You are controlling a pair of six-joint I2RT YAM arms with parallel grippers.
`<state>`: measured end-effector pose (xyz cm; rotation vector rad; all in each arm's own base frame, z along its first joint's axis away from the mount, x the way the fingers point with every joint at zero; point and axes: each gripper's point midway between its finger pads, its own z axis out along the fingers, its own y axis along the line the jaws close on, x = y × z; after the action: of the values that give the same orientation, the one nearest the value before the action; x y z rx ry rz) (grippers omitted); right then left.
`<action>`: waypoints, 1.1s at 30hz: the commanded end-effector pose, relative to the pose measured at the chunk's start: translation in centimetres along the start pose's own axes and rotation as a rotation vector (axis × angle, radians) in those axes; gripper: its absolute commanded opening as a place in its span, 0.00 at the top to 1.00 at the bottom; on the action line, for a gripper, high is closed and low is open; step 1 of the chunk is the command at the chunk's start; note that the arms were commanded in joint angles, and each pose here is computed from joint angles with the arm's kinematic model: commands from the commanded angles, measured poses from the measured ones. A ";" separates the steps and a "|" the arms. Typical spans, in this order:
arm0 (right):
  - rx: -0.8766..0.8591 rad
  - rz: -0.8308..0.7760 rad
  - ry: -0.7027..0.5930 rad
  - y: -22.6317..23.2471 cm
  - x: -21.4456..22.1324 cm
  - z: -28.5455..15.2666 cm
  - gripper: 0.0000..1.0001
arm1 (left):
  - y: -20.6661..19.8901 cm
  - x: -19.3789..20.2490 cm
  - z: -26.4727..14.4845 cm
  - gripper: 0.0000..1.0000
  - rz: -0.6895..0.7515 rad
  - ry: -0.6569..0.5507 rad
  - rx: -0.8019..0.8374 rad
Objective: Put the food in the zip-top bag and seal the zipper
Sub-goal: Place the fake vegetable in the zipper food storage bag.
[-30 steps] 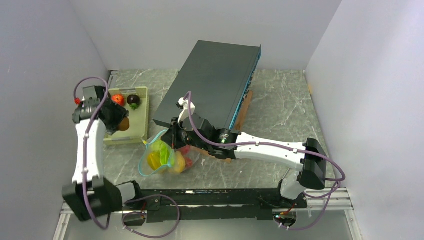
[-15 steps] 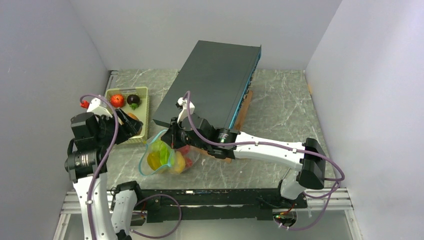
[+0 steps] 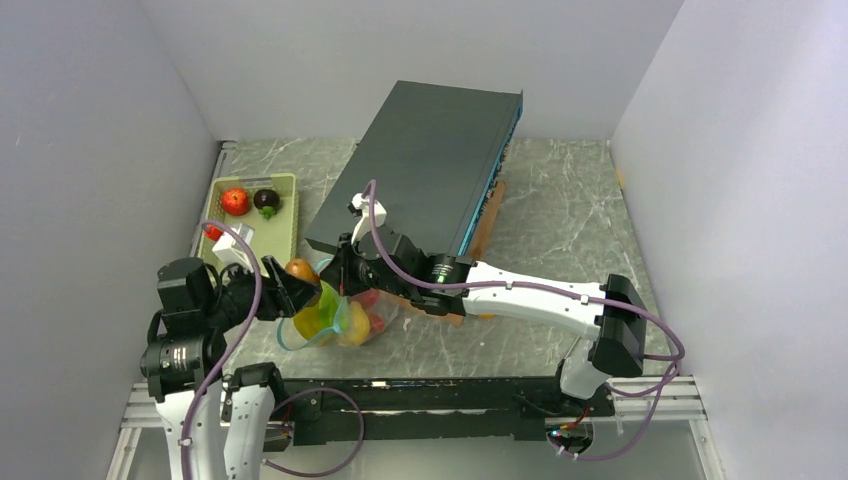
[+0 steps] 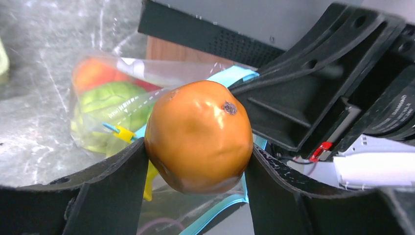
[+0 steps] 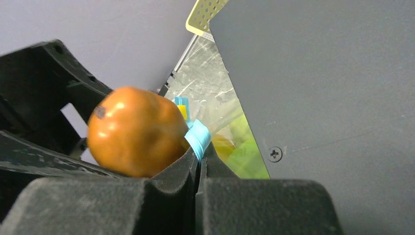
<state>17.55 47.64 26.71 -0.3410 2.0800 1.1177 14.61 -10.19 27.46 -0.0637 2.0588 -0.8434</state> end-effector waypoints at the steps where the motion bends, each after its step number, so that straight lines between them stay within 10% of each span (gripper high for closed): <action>1: 0.158 0.029 -0.045 -5.0 -1.6 1.7 1.00 | -1.1 1.3 -0.1 0.69 0.046 0.033 0.088; 8: 0.155 0.031 -0.038 -4.8 -1.4 1.9 1.00 | -0.5 2.7 0.4 0.55 0.026 0.083 0.093; 20: 0.157 0.032 -0.034 -5.0 -1.2 1.8 1.00 | -0.4 2.8 -0.2 0.01 0.044 0.085 0.056; 26: 0.162 0.030 -0.036 -5.2 -1.3 1.7 1.00 | 1.2 1.6 -1.4 0.02 0.061 0.034 -0.110; 33: 0.165 0.030 -0.035 -5.2 -1.2 1.7 1.00 | 4.1 0.8 -4.6 0.24 0.015 -0.073 -0.384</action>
<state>17.64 47.75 26.69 -0.3353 2.0862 1.1166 12.69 -7.78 26.50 -0.1394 2.1275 -0.6144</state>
